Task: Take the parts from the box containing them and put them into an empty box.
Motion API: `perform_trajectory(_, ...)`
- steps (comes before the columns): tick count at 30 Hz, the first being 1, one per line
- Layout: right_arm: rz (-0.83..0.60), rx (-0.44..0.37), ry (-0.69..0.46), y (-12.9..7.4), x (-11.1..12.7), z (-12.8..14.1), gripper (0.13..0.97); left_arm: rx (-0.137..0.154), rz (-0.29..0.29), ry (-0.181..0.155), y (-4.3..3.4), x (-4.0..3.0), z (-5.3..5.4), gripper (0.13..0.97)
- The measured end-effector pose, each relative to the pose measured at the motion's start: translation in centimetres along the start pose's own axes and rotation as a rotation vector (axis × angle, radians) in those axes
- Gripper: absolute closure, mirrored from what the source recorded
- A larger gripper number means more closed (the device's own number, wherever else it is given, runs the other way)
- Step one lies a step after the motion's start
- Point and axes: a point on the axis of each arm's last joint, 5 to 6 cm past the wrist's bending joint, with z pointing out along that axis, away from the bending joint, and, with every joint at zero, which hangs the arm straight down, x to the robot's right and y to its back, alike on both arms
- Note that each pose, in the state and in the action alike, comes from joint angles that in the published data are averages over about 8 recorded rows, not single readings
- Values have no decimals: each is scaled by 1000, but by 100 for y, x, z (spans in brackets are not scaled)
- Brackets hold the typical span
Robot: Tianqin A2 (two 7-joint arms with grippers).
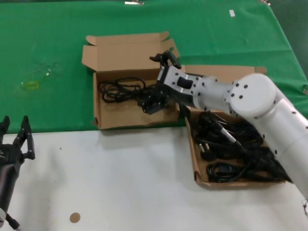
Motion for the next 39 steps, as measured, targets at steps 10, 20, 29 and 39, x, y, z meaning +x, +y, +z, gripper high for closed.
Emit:
perform_trajectory(10, 138, 43, 85, 161, -280, -157, 175, 0, 0, 0, 0, 0, 0, 733)
perform_trajectory(20, 275, 68, 178, 318, -534, -369, 132, 0, 0, 0, 0, 0, 0, 507)
perform_trajectory(29, 393, 78, 267, 453, -740, -601, 130, 0, 0, 0, 0, 0, 0, 315)
perform_trajectory(39, 516, 75, 370, 591, -949, -902, 130, 0, 0, 0, 0, 0, 0, 214)
